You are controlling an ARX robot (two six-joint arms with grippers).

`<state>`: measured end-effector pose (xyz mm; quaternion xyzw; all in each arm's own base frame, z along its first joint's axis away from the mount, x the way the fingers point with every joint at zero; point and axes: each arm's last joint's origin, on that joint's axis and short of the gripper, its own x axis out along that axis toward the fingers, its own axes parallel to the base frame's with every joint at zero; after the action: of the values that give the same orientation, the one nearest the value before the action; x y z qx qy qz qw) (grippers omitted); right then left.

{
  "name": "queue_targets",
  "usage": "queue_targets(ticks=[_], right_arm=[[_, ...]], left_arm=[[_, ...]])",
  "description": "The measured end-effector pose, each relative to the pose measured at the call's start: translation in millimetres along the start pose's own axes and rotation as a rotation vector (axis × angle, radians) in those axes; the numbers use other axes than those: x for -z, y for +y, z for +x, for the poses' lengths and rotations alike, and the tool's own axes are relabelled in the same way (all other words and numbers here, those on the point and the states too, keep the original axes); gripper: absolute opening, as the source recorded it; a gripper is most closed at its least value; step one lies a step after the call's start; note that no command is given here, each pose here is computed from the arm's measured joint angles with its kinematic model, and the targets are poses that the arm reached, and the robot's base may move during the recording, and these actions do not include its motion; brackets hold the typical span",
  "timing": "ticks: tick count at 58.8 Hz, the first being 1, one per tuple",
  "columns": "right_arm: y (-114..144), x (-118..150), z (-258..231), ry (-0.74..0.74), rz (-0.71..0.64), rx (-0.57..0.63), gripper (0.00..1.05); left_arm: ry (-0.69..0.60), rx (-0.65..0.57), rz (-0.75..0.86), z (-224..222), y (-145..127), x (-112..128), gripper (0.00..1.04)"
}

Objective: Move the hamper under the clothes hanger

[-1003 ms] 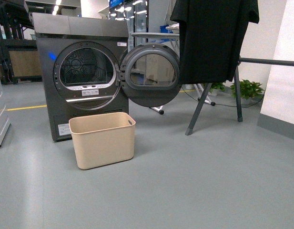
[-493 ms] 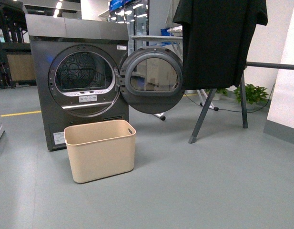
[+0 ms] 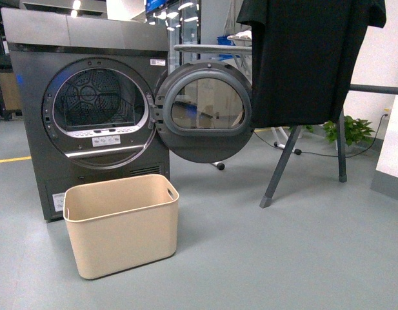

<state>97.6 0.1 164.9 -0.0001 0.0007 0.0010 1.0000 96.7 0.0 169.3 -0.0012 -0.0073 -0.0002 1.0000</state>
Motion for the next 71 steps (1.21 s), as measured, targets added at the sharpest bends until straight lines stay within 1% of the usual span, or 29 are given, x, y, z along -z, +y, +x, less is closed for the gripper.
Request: queue_targets(ticks=[71], right_arm=[[0.0, 0.0, 0.0, 0.0, 0.0, 0.001, 0.97]], left_arm=[[-0.001, 0.002, 0.0, 0.0, -0.1, -0.1, 0.98]])
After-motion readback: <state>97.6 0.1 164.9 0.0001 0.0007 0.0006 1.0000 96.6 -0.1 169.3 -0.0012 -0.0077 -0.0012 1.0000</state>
